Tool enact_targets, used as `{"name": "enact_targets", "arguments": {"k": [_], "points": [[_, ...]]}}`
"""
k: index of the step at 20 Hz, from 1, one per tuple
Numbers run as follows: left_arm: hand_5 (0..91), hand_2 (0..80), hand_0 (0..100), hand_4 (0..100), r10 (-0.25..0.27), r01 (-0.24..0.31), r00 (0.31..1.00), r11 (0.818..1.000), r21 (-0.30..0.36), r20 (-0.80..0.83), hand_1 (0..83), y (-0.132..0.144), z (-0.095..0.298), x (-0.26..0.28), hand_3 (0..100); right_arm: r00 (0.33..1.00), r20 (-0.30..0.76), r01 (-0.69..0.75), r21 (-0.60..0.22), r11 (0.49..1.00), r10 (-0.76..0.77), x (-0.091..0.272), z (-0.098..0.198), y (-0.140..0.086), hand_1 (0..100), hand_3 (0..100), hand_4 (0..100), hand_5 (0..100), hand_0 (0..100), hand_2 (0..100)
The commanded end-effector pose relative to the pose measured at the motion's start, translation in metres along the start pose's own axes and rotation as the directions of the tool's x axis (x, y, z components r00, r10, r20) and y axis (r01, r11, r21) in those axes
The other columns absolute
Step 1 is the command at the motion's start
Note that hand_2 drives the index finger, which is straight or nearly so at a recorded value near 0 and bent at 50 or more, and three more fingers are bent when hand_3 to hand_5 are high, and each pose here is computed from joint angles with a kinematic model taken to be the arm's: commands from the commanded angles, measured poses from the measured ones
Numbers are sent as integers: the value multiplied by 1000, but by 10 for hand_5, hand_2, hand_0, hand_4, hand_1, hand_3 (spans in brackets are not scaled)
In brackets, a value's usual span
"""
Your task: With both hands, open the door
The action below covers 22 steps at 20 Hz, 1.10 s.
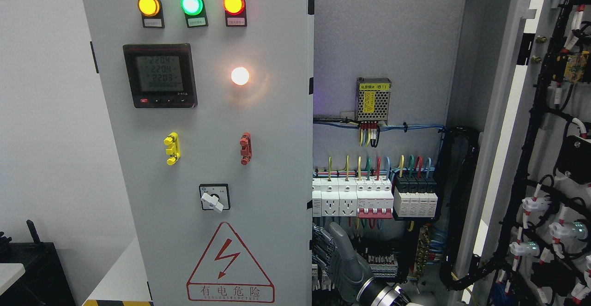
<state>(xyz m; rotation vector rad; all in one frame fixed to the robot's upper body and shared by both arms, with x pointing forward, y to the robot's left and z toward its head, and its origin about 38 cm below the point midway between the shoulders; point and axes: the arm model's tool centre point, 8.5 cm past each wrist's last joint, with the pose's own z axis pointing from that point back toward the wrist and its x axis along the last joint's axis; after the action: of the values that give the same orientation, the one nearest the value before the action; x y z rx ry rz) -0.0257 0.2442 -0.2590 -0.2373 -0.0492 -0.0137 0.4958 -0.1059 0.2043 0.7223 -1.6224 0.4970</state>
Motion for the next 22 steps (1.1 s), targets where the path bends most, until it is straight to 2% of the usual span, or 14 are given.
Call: {"name": "enact_targets", "arguments": {"k": [1, 22], "points": [[0, 0, 0, 42, -4, 5, 1000, 999, -34, 29, 0, -21, -7, 10, 0, 1000, 5, 16, 27, 1000, -16, 2, 0, 2, 0, 0, 0, 0, 0, 0], [0, 0, 0, 42, -4, 5, 1000, 999, -34, 29, 0, -21, -7, 10, 0, 1000, 4, 23, 56, 998, -23, 0, 1, 6, 0, 0, 0, 0, 0, 0]]}}
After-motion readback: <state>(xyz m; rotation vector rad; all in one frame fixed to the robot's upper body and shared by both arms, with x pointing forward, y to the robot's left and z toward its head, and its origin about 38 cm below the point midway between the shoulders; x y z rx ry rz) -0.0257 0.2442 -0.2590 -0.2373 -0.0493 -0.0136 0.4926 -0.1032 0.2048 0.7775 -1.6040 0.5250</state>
